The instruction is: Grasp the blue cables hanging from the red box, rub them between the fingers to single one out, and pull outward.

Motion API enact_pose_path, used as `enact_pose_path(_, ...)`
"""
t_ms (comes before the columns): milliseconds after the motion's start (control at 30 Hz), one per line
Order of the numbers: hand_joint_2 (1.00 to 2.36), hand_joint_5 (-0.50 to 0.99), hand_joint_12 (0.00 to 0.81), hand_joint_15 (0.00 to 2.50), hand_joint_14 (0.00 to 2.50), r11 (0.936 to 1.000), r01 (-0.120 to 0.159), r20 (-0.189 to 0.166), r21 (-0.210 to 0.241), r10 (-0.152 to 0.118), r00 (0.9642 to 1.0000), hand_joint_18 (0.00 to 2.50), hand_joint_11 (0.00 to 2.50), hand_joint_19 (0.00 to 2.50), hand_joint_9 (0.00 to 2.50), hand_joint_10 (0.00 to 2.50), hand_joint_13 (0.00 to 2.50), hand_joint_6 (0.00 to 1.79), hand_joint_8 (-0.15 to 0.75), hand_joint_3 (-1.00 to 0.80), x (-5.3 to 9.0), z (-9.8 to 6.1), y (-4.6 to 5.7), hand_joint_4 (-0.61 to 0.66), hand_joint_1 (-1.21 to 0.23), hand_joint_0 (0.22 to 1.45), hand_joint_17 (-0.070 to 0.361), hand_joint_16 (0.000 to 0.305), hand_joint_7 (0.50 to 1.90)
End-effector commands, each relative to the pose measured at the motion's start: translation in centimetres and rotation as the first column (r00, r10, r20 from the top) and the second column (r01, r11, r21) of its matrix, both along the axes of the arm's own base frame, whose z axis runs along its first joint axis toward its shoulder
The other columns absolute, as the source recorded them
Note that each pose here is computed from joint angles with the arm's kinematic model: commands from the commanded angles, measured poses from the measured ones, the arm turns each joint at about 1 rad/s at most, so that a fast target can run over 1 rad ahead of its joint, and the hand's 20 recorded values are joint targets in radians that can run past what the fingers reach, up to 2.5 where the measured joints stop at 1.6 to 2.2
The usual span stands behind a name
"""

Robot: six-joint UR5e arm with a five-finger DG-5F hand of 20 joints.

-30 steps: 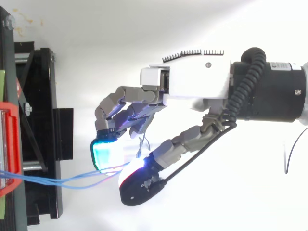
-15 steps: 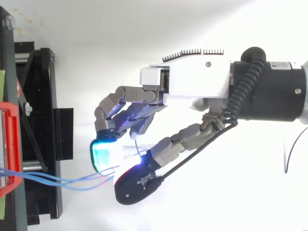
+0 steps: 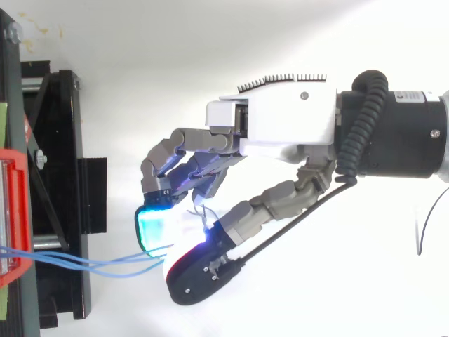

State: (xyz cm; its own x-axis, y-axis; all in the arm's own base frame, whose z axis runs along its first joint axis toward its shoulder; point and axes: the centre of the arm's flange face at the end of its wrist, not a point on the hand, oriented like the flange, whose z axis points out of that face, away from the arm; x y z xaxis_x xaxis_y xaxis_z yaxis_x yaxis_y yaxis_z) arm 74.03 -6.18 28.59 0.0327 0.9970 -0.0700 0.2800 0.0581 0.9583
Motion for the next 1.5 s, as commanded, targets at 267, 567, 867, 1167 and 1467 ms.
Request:
enact_pose_path(267, 1.01, -0.16, 0.352, 0.22, 0.01, 1.0000, 0.000, 0.001, 0.000, 0.000, 1.0000, 0.63, 0.37, 0.53, 0.66, 0.01, 0.60, 0.81, 0.257, -0.40, 0.0, 0.0, 0.0, 0.24, -0.70, 0.57, 0.106, 0.047, 1.08)
enact_pose_path(567, 1.01, -0.16, 0.370, 0.22, 0.01, 1.0000, -0.002, 0.001, 0.000, 0.002, 1.0000, 0.67, 0.37, 0.49, 0.67, 0.01, 0.62, 0.84, 0.272, -0.22, 0.0, 0.0, 0.1, 0.19, -0.73, 0.58, 0.113, 0.050, 1.11)
enact_pose_path(867, 1.01, -0.15, 0.387, 0.21, 0.01, 1.0000, 0.001, -0.002, -0.001, -0.001, 1.0000, 0.71, 0.35, 0.47, 0.70, 0.01, 0.63, 0.84, 0.279, -0.12, 0.0, 0.0, 0.1, 0.12, -0.76, 0.57, 0.123, 0.055, 1.12)
enact_pose_path(1167, 1.01, -0.14, 0.395, 0.21, 0.01, 0.9989, 0.035, -0.031, -0.031, -0.036, 0.9989, 0.72, 0.36, 0.45, 0.72, 0.01, 0.63, 0.84, 0.279, -0.07, -1.4, 2.4, -0.1, 0.10, -0.77, 0.58, 0.126, 0.056, 1.14)
enact_pose_path(1467, 1.01, -0.13, 0.388, 0.15, 0.01, 0.9872, 0.089, -0.053, -0.132, -0.097, 0.9939, 0.70, 0.22, 0.43, 0.63, 0.00, 0.59, 0.84, 0.249, -0.06, -3.0, 5.2, -0.9, 0.06, -0.78, 0.58, 0.124, 0.055, 1.15)
